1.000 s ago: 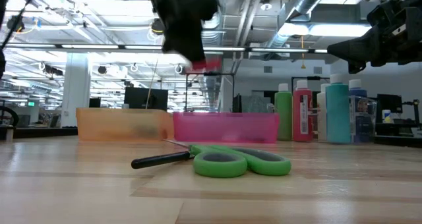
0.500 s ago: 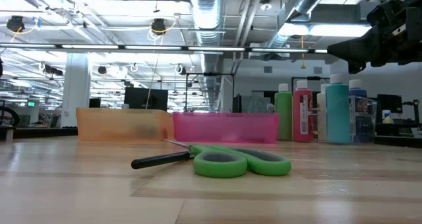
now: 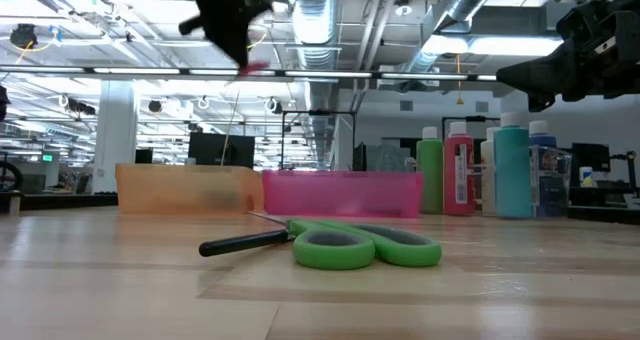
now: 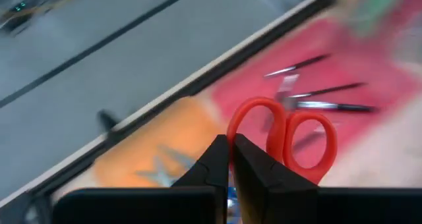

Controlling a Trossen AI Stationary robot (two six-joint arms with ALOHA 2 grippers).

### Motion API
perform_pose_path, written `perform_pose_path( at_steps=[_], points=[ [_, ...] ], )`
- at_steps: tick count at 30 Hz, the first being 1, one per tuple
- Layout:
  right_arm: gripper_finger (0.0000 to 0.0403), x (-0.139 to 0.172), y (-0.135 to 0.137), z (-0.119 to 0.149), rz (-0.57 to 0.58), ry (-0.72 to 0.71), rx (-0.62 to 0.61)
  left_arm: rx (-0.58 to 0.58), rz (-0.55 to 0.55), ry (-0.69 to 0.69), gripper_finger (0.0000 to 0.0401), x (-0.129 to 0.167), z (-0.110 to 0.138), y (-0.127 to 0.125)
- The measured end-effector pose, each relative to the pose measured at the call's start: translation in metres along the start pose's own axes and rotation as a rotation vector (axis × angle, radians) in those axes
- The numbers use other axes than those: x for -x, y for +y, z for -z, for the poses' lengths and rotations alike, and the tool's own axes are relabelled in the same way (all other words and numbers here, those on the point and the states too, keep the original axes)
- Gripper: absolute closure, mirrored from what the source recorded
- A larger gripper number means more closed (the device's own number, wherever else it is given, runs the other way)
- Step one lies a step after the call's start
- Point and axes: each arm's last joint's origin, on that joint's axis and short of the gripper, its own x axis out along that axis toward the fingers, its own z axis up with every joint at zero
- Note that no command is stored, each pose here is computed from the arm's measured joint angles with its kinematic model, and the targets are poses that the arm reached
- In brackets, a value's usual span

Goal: Pick & Place Paint Supplies
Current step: Put the orange scissors into the orange bin

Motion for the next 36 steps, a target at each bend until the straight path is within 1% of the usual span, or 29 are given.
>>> perform_pose_path(
  at_steps=[3, 5, 8, 11, 14, 18, 22, 25, 28, 36],
  points=[
    [0.0403, 0.000, 0.000, 0.000, 0.000, 0.000, 0.000, 0.019, -0.115, 0.087, 0.0397, -0.036, -0.005, 0.017],
    [0.0403, 0.000, 0.000, 0.000, -0.001, 0.000, 0.000, 0.053, -0.127, 0.166, 0.0396, -0.058, -0.007, 0.031],
    [0.0403, 0.000, 0.000, 0.000, -0.001, -0.001, 0.000, 0.083, -0.151, 0.249, 0.0394, -0.086, -0.005, 0.047],
    [0.0403, 0.000, 0.000, 0.000, -0.001, 0.000, 0.000, 0.128, -0.160, 0.288, 0.0394, -0.107, 0.007, 0.060],
    [0.0403, 0.000, 0.000, 0.000, 0.000, 0.000, 0.000, 0.182, -0.122, 0.322, 0.0394, -0.127, 0.029, 0.071],
    [0.0403, 0.000, 0.000, 0.000, 0.000, 0.000, 0.000, 0.255, -0.082, 0.340, 0.0394, -0.140, 0.057, 0.081],
    [0.0403, 0.000, 0.000, 0.000, 0.000, 0.000, 0.000, 0.276, -0.085, 0.360, 0.0394, -0.149, 0.079, 0.080],
    [0.0403, 0.000, 0.000, 0.000, 0.000, 0.000, 0.000, 0.275, -0.076, 0.359, 0.0394, -0.156, 0.090, 0.076],
    [0.0403, 0.000, 0.000, 0.000, 0.000, 0.000, 0.000, 0.291, -0.070, 0.351, 0.0394, -0.159, 0.098, 0.074],
    [0.0403, 0.000, 0.000, 0.000, 0.000, 0.000, 0.000, 0.316, -0.033, 0.333, 0.0393, -0.163, 0.104, 0.073]
  ],
)
